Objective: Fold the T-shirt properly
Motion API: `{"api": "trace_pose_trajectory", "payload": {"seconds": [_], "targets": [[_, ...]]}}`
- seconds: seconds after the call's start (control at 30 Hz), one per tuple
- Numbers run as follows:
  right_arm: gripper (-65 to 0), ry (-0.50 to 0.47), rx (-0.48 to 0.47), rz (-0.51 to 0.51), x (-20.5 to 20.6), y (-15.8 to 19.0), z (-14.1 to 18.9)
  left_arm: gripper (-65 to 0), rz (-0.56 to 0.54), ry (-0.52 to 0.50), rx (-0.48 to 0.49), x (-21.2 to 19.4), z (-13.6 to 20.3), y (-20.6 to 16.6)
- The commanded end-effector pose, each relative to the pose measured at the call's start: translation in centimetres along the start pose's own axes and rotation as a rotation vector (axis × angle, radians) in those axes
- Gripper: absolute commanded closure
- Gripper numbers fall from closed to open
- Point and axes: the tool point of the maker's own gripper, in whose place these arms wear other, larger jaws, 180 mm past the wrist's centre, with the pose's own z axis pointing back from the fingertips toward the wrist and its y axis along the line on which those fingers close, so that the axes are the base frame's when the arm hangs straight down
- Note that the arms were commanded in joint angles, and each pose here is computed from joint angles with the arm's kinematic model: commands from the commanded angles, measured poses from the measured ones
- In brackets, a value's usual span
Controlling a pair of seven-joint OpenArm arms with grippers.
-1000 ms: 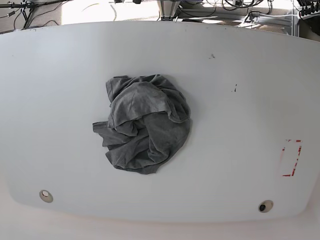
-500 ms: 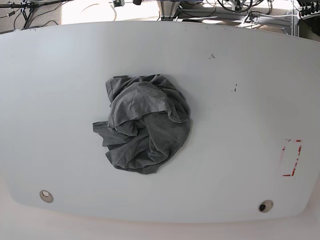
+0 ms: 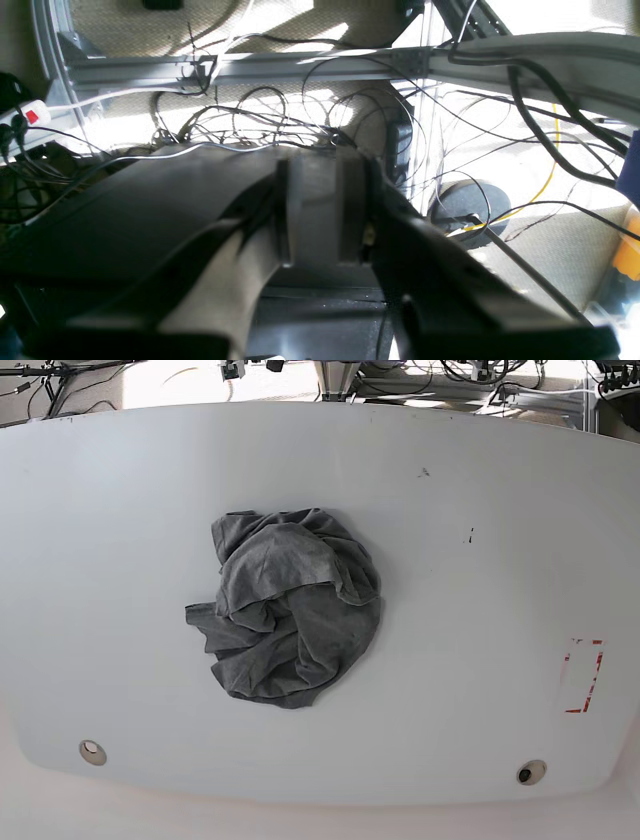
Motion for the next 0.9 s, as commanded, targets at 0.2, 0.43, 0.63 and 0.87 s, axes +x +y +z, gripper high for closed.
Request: {"api": "trace_pose_trajectory", "payload": {"seconds": [0.2,0.43,0.63,0.87], "targets": [[-11.7,-0.003,0.001,-0.002,-1.1,0.0,2.2,-9.8,-0.013,-0.012,0.031,-1.0,2.3,1.7],[-11.8,-0.017,0.0,-0.012,-1.0,0.1,3.1,-9.8,-0.005,-0.023,0.048,-1.2,3.3,2.3],[-11.6,-0.025,0.004,-0.015,-1.0,0.4,4.5,-10.1,-0.008,-0.036,0.074,-1.4,5.0,3.1],[-11.6,-0.067,0.011,-0.024,0.1,0.7,6.2,-10.6,-0.013,-0.063,0.103,-1.1,7.1,4.0]]}}
